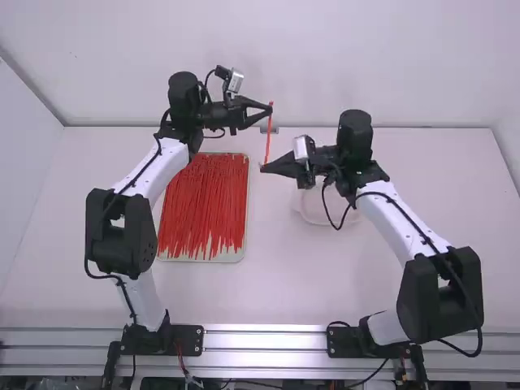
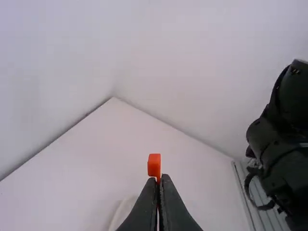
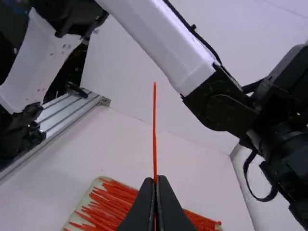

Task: Fasten the cable tie

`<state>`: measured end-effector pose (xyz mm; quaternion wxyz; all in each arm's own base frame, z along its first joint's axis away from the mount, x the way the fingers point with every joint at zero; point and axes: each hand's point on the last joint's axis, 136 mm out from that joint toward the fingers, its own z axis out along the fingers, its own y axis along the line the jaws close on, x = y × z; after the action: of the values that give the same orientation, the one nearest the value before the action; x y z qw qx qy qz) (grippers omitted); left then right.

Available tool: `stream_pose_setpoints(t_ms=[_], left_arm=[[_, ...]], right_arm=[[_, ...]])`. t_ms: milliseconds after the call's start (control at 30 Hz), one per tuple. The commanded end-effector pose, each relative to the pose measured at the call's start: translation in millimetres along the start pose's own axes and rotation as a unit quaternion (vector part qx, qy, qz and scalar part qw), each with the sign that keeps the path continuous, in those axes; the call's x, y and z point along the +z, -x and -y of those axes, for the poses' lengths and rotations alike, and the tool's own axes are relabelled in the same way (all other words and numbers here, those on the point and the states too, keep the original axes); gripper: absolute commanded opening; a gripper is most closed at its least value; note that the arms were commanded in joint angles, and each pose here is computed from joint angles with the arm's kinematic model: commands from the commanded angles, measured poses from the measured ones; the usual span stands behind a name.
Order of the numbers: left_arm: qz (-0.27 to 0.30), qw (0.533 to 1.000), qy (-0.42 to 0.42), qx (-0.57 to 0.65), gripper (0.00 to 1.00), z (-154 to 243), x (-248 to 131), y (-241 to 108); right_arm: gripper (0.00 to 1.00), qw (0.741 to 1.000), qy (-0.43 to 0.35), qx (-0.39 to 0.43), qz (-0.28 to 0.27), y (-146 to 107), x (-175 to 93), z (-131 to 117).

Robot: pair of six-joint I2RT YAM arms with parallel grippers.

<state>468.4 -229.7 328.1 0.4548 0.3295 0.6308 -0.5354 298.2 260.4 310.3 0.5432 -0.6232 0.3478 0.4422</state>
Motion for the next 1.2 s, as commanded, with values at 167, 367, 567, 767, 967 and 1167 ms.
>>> stream_pose_setpoints(t_ms=[167,367,567,767,967,1167], left_arm=[[-0.021,0.996,0.003,0.090,0.02,-4.8,-3.8,-15.5],[-0.020,0.995,0.004,0.093,0.02,-5.5,-4.9,-14.6],[-0.016,0.995,0.005,0.102,0.02,-5.2,-4.7,-12.1],[-0.013,0.991,0.002,0.133,0.02,-4.1,-4.7,-9.3],[-0.017,0.983,-0.004,0.185,0.02,-2.2,0.3,-18.0],[-0.021,0.976,-0.007,0.216,0.02,-4.2,1.3,-32.9]], right_arm=[[0.00,0.994,-0.034,0.098,-0.017,-12.9,-8.1,11.5],[0.00,0.984,-0.065,0.163,-0.018,-15.0,-19.9,22.4],[0.00,0.935,-0.179,0.307,0.014,-4.2,-30.5,67.3],[0.00,0.911,-0.186,0.368,0.016,-13.0,-33.1,66.4],[0.00,0.888,-0.224,0.401,-0.007,-48.7,-40.2,61.0],[0.00,0.870,-0.222,0.440,0.008,-56.3,-39.5,52.8]])
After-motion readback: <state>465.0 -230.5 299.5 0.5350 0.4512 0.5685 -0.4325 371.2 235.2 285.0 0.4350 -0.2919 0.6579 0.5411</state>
